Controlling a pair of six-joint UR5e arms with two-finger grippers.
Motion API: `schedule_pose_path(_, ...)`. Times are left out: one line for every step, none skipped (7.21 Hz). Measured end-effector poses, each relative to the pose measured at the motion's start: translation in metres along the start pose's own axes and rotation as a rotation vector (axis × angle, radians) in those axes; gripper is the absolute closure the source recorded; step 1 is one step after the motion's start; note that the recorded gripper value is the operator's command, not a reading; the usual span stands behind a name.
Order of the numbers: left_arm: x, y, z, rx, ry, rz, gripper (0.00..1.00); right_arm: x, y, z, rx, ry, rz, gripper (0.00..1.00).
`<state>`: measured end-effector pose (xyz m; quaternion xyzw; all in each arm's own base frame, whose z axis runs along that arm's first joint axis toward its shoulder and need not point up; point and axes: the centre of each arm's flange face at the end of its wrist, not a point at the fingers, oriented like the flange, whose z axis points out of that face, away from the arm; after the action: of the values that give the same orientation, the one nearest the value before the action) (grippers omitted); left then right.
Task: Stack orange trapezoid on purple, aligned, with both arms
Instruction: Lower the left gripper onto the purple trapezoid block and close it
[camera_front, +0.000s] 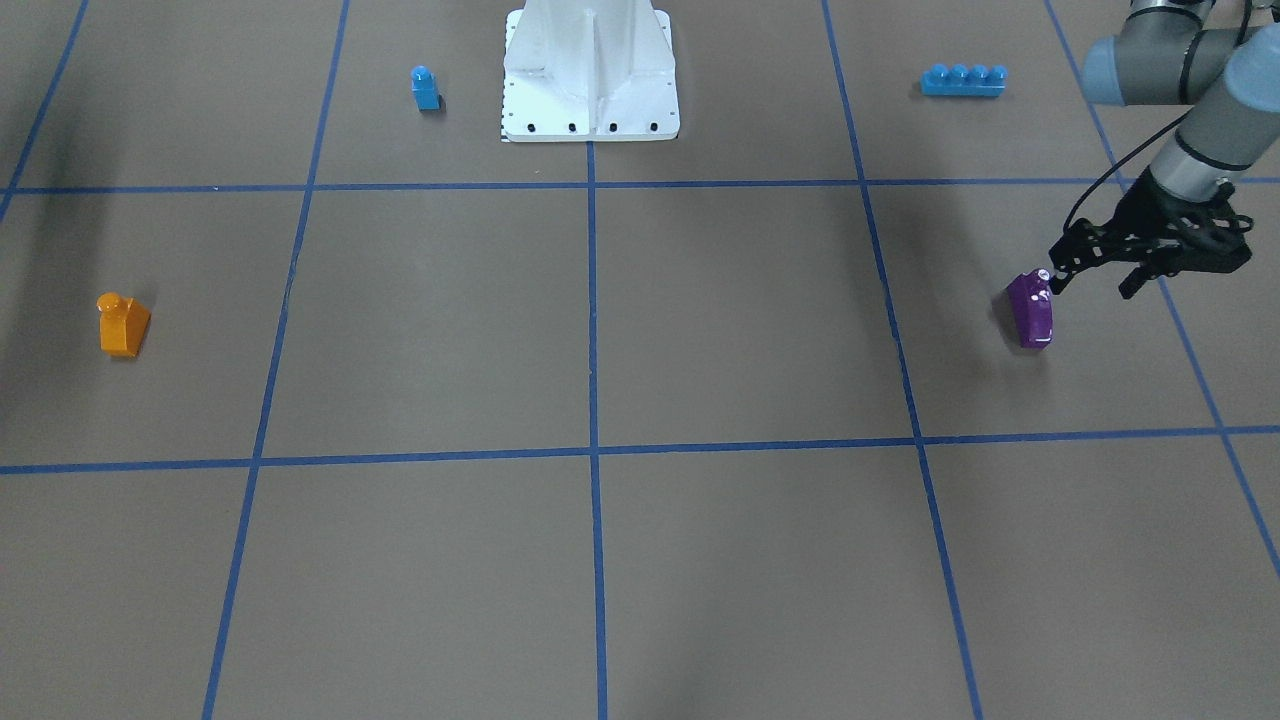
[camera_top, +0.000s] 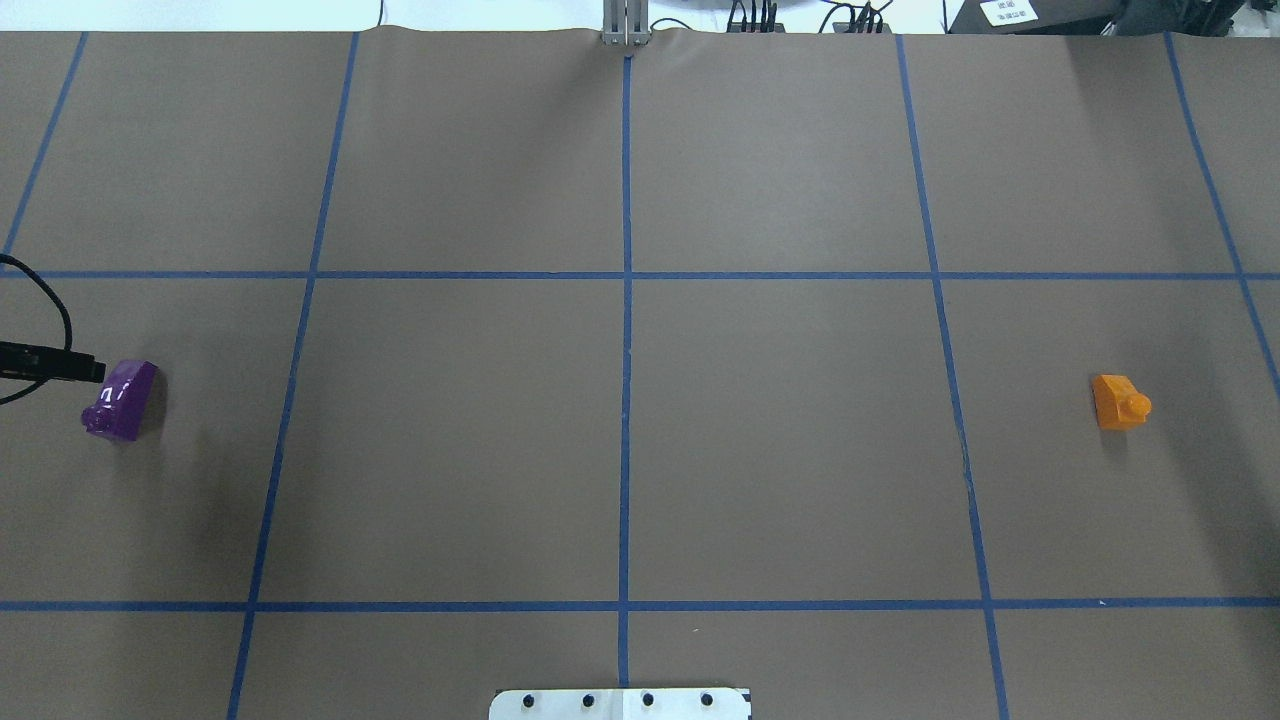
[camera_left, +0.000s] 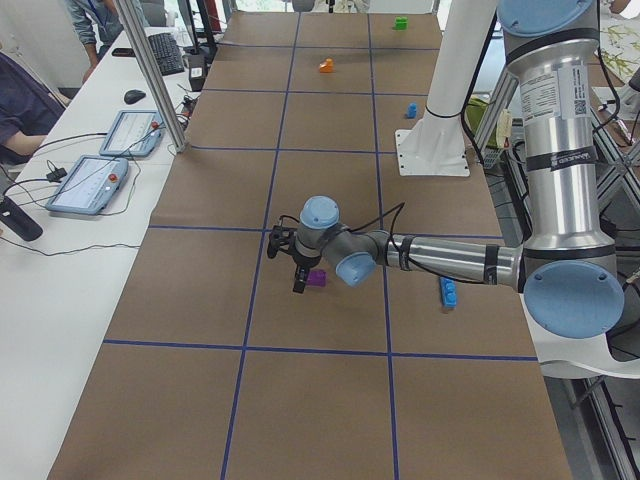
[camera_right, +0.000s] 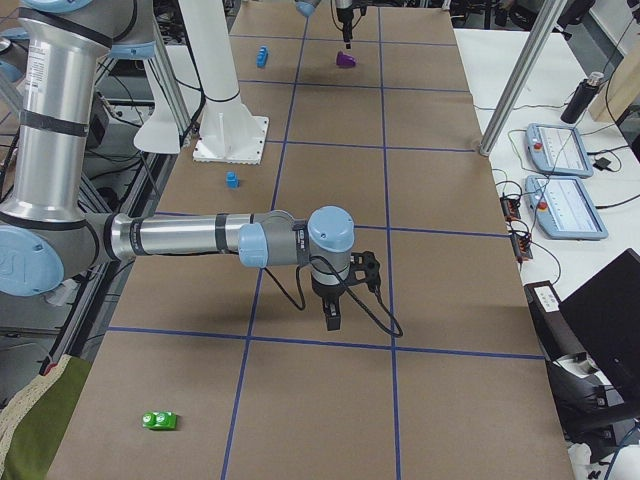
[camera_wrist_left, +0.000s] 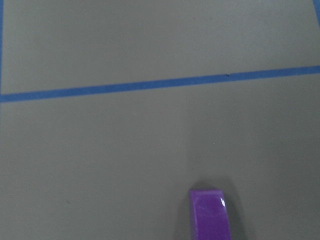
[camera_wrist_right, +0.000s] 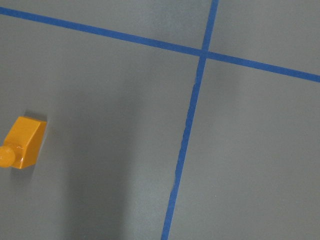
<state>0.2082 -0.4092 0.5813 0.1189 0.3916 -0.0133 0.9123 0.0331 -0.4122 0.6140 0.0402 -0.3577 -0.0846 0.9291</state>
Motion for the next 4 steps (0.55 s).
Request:
schedule_pose_path(0.014,0.012,0.013,-0.002,-0.014,0.003,0.0,0.0,0.0,0.0,-0.001,0.0,0.0,0.0)
schedule_pose_path(0.023,0.02,0.022,-0.012,-0.02,0.014,0.01,0.0,0.0,0.0,-0.001,0.0,0.001,0.0)
schedule_pose_path(0.027,0.026,0.027,-0.02,-0.023,0.024,0.43,0.0,0.0,0.001,-0.001,0.0,0.001,0.0)
schedule_pose_path(0.026,0.028,0.03,-0.021,-0.032,0.029,0.6,0.001,0.0,0.001,-0.001,0.0,0.002,0.0)
